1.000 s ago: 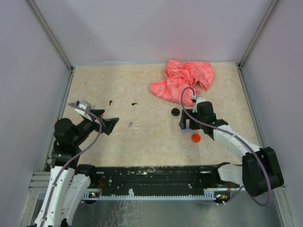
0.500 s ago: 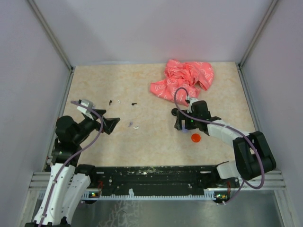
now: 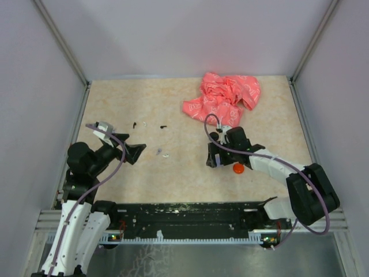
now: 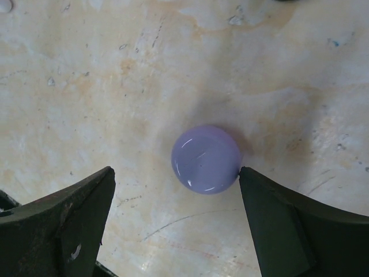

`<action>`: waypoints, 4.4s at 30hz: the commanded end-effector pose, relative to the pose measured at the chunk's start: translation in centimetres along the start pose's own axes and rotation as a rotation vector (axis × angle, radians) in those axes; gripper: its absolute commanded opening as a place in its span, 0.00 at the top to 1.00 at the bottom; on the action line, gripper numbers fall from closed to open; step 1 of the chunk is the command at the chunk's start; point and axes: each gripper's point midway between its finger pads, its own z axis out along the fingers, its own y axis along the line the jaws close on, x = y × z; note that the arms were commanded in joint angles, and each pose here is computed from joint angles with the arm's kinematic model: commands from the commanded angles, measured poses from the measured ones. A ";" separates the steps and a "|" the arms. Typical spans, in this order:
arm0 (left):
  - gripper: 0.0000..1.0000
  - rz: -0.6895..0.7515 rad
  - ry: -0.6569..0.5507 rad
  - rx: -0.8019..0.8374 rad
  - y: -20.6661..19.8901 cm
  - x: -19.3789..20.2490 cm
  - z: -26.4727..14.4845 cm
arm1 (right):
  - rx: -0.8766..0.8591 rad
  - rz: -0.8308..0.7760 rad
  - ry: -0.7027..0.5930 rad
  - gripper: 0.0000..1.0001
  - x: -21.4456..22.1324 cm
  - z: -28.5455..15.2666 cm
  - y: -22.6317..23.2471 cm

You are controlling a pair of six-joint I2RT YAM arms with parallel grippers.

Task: Insert the wireless bluetooth earbuds into the charging case
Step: Pick up the charging case at the center of the board.

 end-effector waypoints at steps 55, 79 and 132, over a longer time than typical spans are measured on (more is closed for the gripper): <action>0.08 -0.251 0.149 0.223 -2.6 2.8 2.1 | 0.264 -0.323 0.038 0.30 0.6 1.7 2.3; 0.14 -0.416 0.323 0.248 -5.9 9.3 5.4 | 0.162 -0.406 0.155 0.32 2.1 2.4 3.5; 0.36 -0.455 0.366 0.475 -15.2 8.6 11.1 | -0.167 -0.560 -0.654 0.57 -6.2 -7.0 13.9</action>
